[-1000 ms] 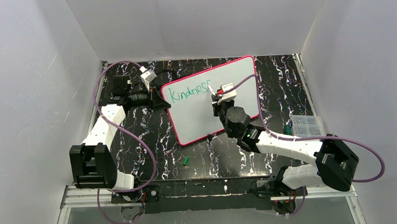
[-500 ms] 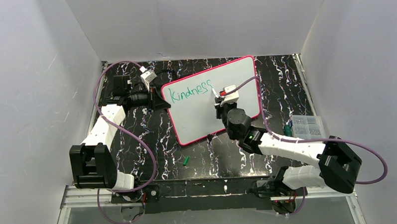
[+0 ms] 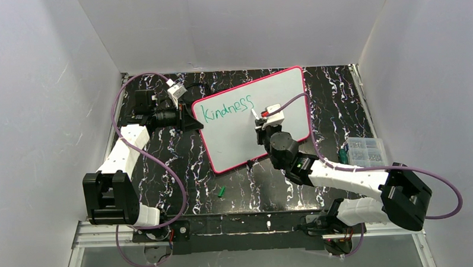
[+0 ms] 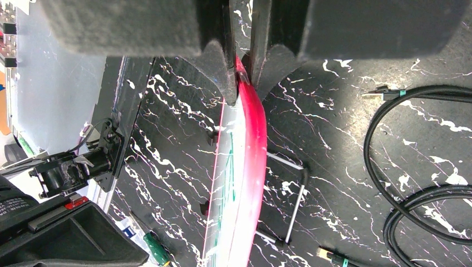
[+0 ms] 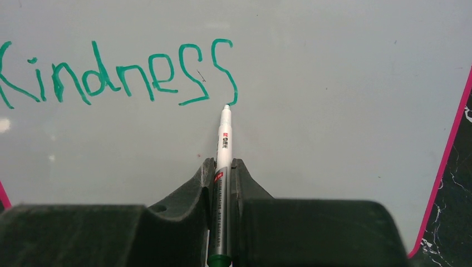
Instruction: Write a sentence on the whiteboard
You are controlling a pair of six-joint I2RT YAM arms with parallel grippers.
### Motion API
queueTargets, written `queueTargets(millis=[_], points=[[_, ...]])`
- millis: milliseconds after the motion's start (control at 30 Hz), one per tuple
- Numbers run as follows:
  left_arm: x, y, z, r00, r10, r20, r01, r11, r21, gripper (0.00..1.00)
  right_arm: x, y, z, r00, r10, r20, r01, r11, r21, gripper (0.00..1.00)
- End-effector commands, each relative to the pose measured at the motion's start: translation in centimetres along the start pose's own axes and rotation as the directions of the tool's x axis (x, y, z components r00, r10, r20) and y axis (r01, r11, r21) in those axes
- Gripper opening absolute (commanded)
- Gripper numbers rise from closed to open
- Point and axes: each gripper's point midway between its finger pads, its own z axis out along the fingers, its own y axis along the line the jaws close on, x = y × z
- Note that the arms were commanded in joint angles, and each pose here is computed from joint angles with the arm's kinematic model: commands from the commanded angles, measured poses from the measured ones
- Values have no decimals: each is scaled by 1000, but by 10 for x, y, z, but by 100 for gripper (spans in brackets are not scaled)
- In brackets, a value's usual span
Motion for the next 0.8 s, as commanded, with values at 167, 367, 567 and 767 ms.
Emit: queueTargets(millis=[167,367,567,767], points=[[-11,2,-6,995,103,6,-102,993,-53,0,-28,9,-12,996,50,69,-46,997,-58,1],[-11,1,-6,994,105,7,-105,993,-54,0,-49,-5,-18,994,28,103,-27,1000,-11,1],[-11,1,-6,995,103,7,-102,993,-53,0,-61,-24,-7,992,-6,126,5,1000,14,1],[-11,2,-6,994,105,7,-105,993,-56,0,-69,-34,6,989,-15,148,13,1000,16,1]])
